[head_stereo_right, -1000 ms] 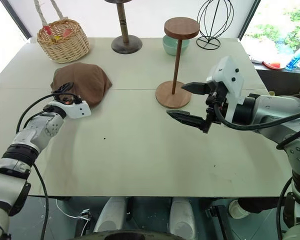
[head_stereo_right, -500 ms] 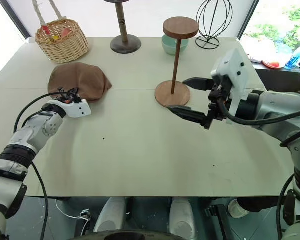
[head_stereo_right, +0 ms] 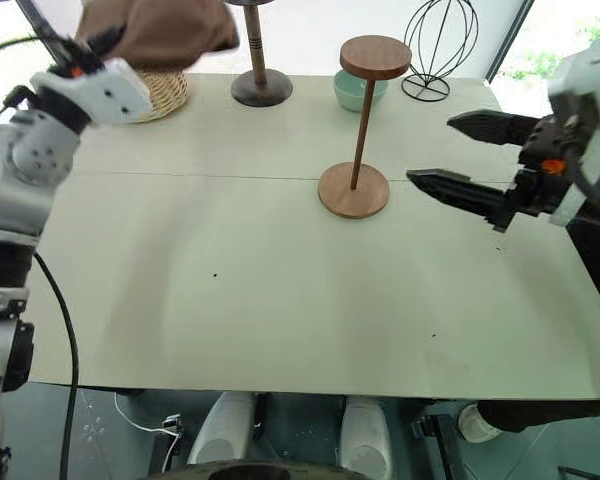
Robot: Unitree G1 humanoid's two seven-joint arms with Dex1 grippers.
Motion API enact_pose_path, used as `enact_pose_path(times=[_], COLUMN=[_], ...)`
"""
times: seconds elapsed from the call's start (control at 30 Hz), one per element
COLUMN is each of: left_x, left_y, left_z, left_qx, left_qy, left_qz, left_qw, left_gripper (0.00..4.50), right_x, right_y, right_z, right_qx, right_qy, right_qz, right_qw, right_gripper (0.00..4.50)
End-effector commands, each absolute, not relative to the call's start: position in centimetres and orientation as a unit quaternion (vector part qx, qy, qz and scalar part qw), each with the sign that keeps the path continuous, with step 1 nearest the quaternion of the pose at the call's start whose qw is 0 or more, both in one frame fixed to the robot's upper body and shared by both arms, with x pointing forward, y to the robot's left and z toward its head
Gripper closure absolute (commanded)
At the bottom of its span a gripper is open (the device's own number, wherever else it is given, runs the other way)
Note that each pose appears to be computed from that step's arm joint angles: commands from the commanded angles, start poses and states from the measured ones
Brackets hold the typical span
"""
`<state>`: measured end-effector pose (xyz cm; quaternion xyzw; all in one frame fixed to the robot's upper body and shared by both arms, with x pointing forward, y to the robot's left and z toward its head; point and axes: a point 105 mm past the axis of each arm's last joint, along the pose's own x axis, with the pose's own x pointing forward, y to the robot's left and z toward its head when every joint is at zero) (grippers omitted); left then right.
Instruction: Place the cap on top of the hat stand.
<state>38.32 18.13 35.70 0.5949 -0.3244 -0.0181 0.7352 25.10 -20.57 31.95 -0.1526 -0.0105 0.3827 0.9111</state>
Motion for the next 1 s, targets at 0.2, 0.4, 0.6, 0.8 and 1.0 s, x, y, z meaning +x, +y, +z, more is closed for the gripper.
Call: enact_pose_path(times=[0.2,0.4,0.6,0.8,1.0], left_x=[33.6,33.4,35.8,37.0,37.6], left_y=[7.7,4.7,2.4,-0.2,-1.0], left_z=[40.3,40.0,37.4,36.0,33.9], left_qx=[0.514,0.494,0.528,0.538,0.552], left_qy=[-0.502,-0.523,-0.492,-0.499,-0.49], left_qz=[-0.167,-0.21,-0.228,-0.232,-0.244], left_qw=[0.675,0.662,0.654,0.638,0.629], left_gripper=[4.48,4.48,4.48,4.48,4.48], right_x=[24.3,24.4,24.2,24.1,24.1], right_y=[-22.7,-22.7,-22.4,-22.0,-21.8], right_z=[34.9,34.6,34.9,35.2,35.1], right_qx=[-0.178,-0.177,-0.17,-0.159,-0.158], right_qy=[-0.055,-0.058,-0.072,-0.084,-0.085], right_qz=[0.337,0.334,0.336,0.342,0.343], right_qw=[0.923,0.924,0.923,0.922,0.922], right_gripper=[0.0,0.0,0.0,0.0,0.0])
